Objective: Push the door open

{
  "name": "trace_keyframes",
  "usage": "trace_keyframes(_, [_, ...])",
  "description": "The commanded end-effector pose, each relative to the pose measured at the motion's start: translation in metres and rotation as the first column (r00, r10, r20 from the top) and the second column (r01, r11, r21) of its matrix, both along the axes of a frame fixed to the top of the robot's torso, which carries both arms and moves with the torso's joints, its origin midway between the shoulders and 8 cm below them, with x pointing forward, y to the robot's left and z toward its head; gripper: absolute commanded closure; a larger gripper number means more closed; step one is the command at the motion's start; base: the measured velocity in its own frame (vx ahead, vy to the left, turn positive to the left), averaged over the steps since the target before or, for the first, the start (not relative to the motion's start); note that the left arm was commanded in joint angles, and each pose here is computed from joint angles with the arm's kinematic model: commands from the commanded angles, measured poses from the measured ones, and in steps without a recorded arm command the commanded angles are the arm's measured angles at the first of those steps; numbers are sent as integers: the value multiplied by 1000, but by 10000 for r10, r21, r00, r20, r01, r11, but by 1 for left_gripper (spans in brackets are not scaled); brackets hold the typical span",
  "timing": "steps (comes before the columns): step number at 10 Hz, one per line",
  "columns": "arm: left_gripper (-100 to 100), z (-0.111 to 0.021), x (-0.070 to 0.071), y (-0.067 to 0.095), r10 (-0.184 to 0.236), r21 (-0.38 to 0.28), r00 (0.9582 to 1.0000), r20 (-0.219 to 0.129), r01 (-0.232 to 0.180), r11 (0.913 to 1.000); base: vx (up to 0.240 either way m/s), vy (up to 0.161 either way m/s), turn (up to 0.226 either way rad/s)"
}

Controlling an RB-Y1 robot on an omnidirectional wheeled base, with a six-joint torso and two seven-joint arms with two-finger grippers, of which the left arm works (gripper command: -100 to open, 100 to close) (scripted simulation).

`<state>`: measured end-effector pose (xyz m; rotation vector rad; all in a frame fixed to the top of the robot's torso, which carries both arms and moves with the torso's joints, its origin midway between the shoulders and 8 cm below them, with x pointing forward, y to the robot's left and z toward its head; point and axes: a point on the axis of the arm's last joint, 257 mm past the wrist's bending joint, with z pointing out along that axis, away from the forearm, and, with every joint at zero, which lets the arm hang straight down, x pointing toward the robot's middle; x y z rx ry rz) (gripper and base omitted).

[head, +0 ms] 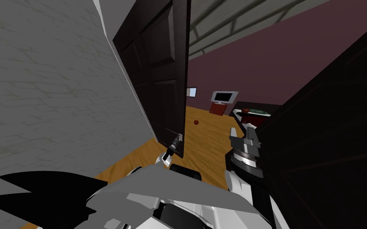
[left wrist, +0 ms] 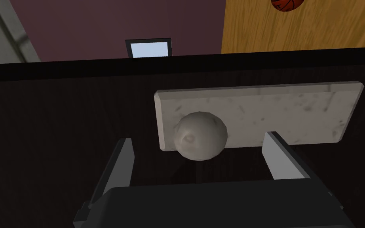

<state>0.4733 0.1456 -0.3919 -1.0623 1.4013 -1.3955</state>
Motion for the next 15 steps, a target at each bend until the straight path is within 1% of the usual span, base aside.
trace_keyframes(1, [-100,0,0,-1,31,-33,10000,13,-31,10000,186,-44,-20])
trace_keyframes(2, [-100,0,0,-1,18,-21,10000,8,-18,10000,70,-16,12])
trace_keyframes(3, [100,0,0,-1,18,-21,10000,8,-18,10000,-15,-1,-7])
trace_keyframes(8, [100,0,0,-1,18,-21,10000,8,-18,10000,-11,3,-3])
trace_keyframes(9, [100,-2,0,7,153,47,9999,-38,-152,9999,81,-54,37])
trace_keyframes(13, [100,-2,3,25,490,137,9988,-23,-489,9987,159,-70,47])
trace_keyframes(14, [100,-2,3,25,490,137,9988,-23,-489,9987,132,-62,18])
trace_keyframes(15, [100,-1,3,34,653,169,9979,-15,-653,9977,152,-63,47])
